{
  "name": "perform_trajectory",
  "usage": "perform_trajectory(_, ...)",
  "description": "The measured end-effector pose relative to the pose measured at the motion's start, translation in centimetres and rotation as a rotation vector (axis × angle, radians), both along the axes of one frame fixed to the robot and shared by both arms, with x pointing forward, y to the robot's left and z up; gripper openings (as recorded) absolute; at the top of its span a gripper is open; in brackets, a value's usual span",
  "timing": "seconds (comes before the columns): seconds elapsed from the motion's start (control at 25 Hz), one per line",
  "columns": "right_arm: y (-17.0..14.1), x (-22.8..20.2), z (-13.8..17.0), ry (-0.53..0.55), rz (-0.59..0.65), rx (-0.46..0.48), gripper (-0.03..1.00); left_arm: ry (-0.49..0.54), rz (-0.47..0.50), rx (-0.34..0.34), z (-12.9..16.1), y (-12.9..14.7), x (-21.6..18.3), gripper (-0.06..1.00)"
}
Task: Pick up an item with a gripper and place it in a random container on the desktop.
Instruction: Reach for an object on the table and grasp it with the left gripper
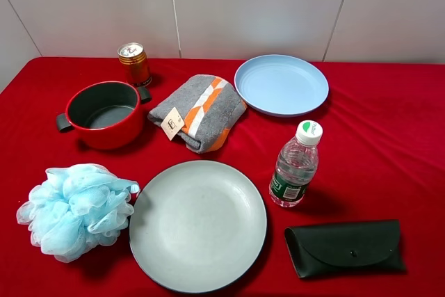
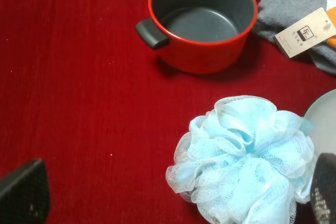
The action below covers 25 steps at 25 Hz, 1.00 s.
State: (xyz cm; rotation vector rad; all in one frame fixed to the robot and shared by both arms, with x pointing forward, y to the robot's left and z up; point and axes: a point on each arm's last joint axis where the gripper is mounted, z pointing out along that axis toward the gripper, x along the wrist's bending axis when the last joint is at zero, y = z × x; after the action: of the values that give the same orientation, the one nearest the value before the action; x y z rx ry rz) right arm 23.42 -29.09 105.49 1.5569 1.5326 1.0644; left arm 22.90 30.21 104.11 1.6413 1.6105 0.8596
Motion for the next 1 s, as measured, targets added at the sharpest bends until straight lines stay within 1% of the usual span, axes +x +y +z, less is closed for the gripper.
perform_trajectory(1.0, 0.01, 0.0, 0.0, 0.0, 0.001, 0.001, 0.69, 0.0, 0.0, 0.0, 0.0, 0.0, 0.0, 1.0)
